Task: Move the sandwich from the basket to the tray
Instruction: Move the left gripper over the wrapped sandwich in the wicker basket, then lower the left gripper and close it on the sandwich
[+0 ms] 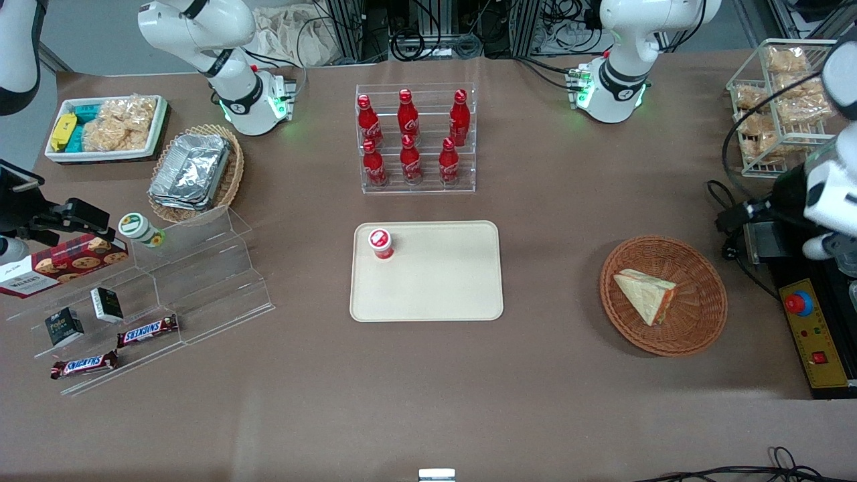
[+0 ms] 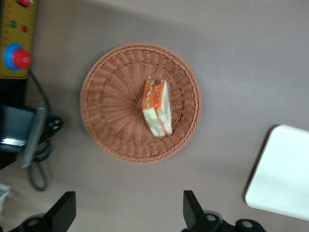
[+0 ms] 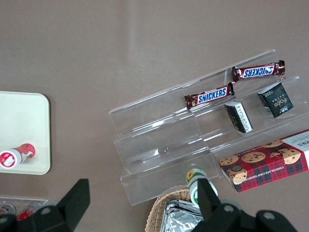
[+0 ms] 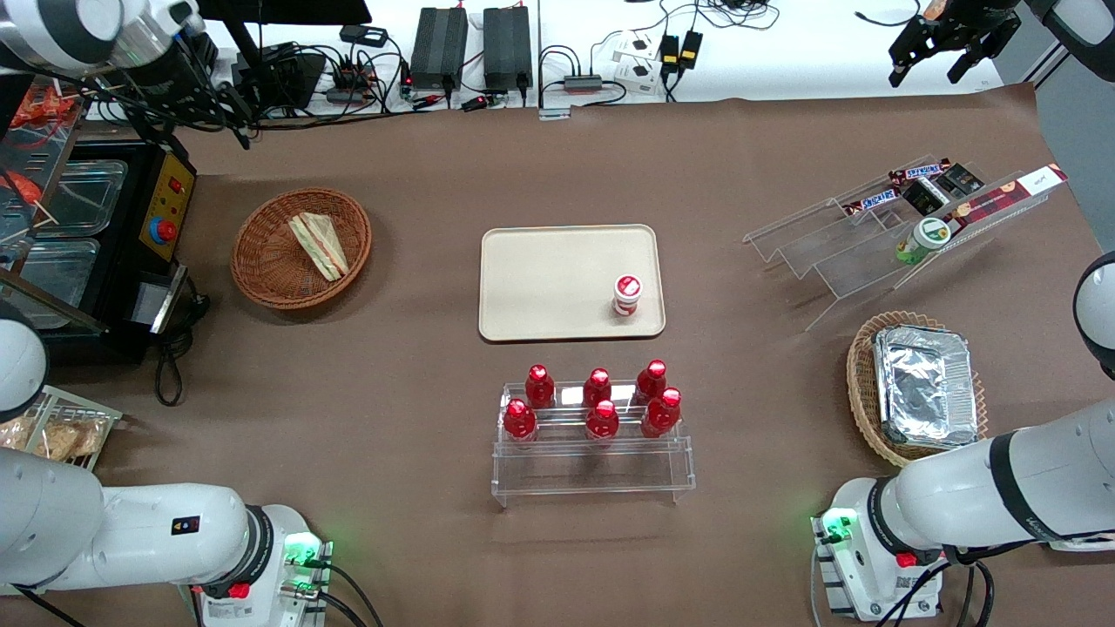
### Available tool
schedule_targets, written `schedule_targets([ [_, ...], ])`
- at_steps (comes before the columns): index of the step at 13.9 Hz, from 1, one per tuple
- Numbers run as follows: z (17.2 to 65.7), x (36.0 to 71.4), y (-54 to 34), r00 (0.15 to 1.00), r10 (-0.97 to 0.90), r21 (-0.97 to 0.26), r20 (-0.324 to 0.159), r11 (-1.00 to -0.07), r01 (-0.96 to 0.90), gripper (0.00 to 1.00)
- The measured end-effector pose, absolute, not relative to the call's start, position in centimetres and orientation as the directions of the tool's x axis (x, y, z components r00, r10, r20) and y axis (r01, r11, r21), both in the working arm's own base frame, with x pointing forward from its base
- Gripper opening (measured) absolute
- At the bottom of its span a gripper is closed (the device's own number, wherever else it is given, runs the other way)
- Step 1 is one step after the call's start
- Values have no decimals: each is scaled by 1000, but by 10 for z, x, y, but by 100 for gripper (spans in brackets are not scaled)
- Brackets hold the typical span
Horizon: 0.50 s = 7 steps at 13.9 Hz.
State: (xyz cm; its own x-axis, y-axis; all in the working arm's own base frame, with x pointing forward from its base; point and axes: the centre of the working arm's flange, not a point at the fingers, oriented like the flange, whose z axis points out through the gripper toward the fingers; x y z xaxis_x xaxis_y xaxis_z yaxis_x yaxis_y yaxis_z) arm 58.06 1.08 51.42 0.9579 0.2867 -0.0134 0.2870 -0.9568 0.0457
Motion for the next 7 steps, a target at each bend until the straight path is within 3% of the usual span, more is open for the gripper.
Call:
schedule_targets([
  [7, 378, 612, 37, 913, 403, 117, -59, -906, 407, 100],
])
